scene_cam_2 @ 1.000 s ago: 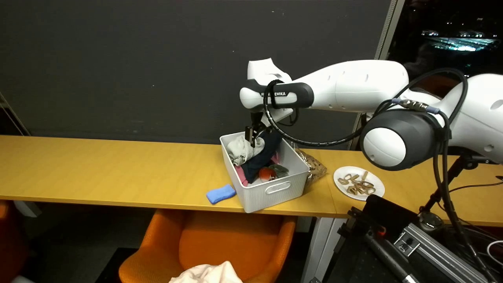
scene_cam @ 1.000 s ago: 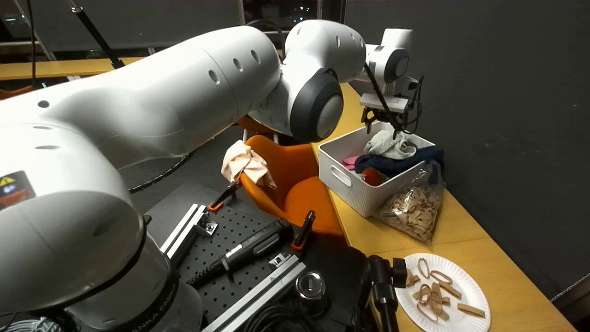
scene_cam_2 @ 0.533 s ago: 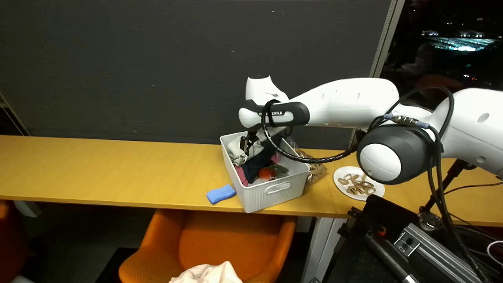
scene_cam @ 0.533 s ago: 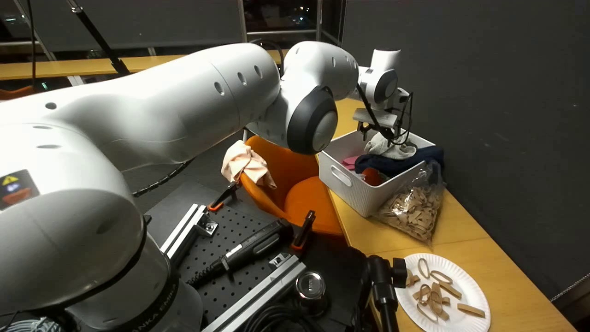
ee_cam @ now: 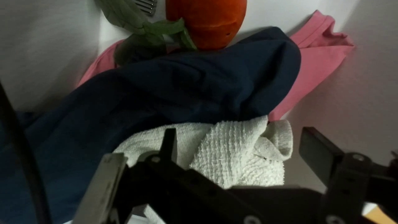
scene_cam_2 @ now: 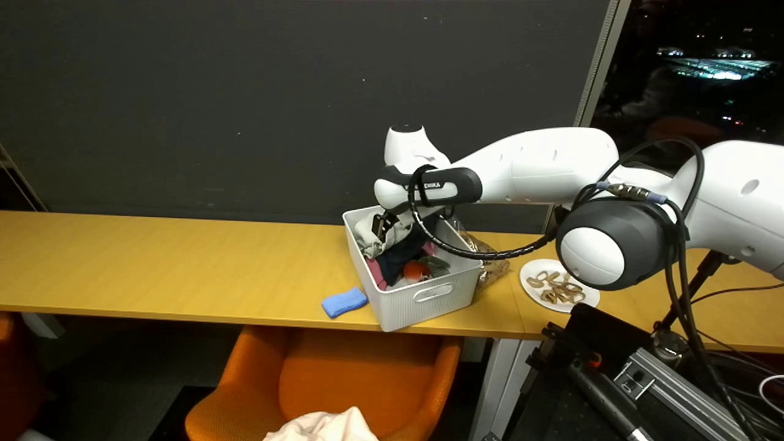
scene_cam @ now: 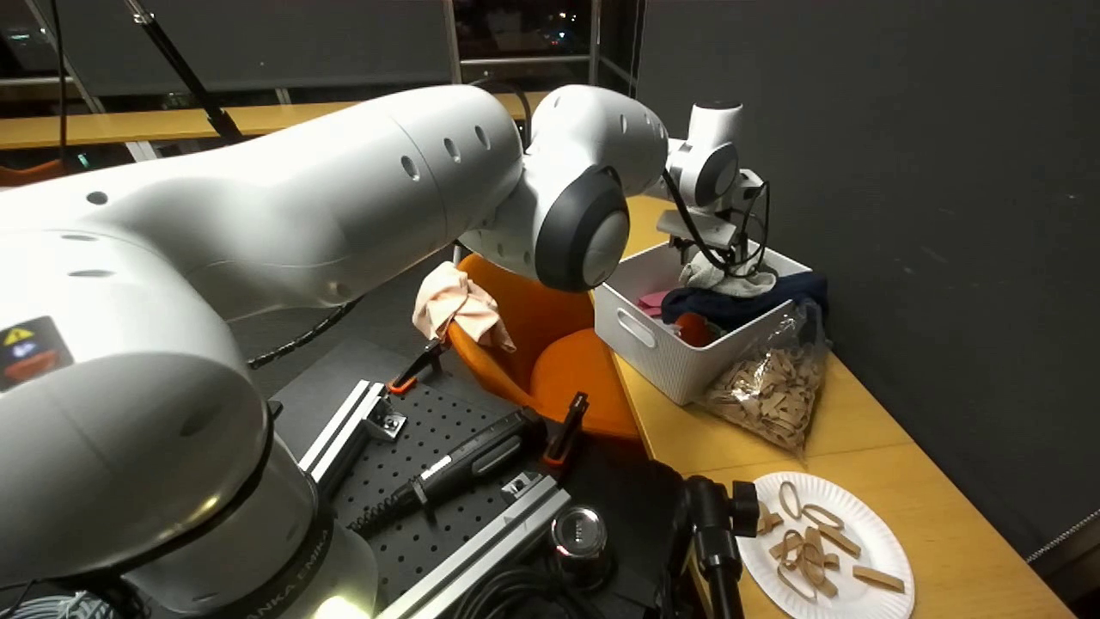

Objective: Remove the peach and blue shirts from the white basket and put them on the backrest of the orange chair

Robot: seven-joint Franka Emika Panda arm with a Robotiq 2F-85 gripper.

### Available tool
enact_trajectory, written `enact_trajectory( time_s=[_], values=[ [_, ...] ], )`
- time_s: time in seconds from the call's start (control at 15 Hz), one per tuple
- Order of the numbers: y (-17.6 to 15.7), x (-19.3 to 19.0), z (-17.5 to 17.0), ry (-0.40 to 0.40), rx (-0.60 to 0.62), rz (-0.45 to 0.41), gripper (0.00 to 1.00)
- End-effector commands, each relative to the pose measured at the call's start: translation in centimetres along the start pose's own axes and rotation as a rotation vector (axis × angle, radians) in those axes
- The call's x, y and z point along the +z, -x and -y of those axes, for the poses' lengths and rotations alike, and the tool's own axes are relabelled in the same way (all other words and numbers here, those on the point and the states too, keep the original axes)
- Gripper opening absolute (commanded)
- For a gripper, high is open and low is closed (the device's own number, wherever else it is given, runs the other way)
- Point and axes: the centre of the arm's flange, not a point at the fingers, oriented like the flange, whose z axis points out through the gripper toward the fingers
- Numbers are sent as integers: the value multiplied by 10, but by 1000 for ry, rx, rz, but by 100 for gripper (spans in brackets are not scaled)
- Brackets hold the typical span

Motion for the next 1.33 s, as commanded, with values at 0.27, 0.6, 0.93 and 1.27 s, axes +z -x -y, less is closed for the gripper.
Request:
enact_trajectory(
  time_s=[0.27, 0.6, 0.93, 1.27],
  values=[
    [-60, 50, -7, 59, 48, -35, 100],
    [-54, 62, -13, 96, 65, -41, 65],
    [-52, 65, -20, 108, 80, -46, 27],
    [-32, 66, -21, 108, 64, 23, 52]
  ],
)
